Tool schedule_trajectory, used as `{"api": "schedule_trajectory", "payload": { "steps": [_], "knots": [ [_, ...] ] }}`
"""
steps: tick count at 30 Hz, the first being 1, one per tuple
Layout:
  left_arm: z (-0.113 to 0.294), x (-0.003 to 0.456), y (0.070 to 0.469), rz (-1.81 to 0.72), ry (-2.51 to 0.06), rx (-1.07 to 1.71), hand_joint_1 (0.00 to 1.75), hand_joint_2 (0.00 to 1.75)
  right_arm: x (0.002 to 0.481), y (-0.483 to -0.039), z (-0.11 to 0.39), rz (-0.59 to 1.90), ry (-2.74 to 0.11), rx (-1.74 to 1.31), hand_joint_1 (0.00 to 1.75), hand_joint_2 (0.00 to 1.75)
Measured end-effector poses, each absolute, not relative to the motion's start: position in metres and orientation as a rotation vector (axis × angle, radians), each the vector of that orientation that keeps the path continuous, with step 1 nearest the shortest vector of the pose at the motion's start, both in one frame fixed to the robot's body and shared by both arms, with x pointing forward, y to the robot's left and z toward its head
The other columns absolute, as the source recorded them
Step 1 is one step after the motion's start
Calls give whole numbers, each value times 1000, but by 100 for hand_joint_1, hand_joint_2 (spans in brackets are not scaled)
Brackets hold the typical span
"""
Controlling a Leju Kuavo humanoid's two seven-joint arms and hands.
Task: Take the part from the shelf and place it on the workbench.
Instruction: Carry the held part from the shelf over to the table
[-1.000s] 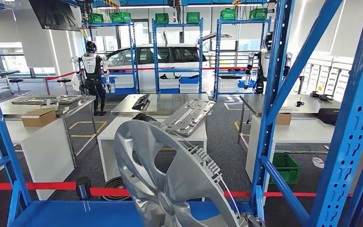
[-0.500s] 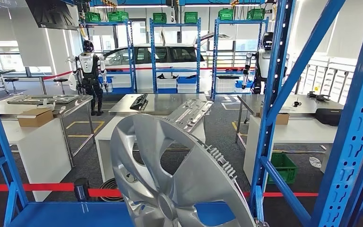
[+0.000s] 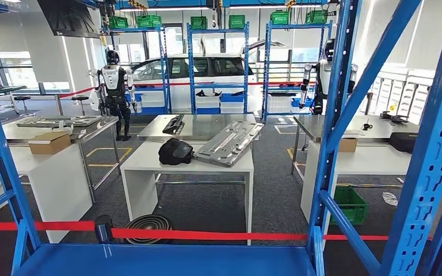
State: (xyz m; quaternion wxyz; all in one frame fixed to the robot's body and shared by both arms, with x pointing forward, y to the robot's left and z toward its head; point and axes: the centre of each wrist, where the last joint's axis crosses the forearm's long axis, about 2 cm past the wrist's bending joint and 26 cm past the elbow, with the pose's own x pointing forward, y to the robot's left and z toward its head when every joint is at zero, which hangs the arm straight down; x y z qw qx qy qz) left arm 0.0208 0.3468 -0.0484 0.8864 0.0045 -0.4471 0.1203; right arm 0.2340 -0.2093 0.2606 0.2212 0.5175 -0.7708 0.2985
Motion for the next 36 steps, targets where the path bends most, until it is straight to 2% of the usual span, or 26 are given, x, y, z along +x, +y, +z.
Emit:
{"api": "schedule_trajectory", "payload": {
  "steps": [8, 24, 36],
  "knots": [
    [-49, 18, 352, 239, -928, 16, 0, 175, 229, -215, 251, 896, -2153, 1274, 168, 175],
    [-49, 19, 353, 253, -930, 25, 0, 175, 228, -219, 248, 936, -2156, 1172, 168, 175],
    [-48, 16, 357, 285, -900, 42, 0, 175, 232, -216, 252, 946, -2153, 1228, 168, 175]
  ]
}}
